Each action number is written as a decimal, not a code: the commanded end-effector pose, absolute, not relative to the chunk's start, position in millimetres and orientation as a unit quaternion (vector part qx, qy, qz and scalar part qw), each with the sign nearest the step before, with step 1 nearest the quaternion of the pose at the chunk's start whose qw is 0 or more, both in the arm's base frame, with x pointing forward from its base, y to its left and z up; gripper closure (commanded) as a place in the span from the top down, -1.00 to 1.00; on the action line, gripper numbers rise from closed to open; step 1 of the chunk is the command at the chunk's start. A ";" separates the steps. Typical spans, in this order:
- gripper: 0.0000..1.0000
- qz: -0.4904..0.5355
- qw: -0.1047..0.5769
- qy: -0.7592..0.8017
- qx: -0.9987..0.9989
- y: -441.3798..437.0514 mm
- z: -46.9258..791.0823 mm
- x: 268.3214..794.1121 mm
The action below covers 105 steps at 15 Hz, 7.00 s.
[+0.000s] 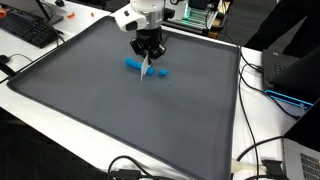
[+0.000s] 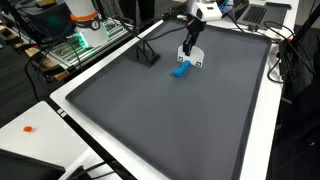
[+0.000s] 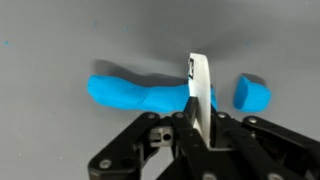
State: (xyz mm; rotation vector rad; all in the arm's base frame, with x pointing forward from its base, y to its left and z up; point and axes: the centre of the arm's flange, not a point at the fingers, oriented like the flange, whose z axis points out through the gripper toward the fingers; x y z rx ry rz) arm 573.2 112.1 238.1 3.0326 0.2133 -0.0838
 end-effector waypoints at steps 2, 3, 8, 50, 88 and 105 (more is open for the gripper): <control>-0.96 -0.056 0.038 0.065 0.996 120.3 212.7 561.0; -0.96 -0.057 0.034 0.066 0.996 120.8 214.5 560.6; -0.96 -0.063 0.032 0.065 0.995 124.0 220.7 559.4; -0.96 -0.035 0.076 0.040 0.996 85.6 253.3 584.2; -0.96 -0.080 0.017 0.035 0.996 76.4 235.1 555.3; -0.96 -0.035 0.052 0.030 0.998 60.3 282.1 563.1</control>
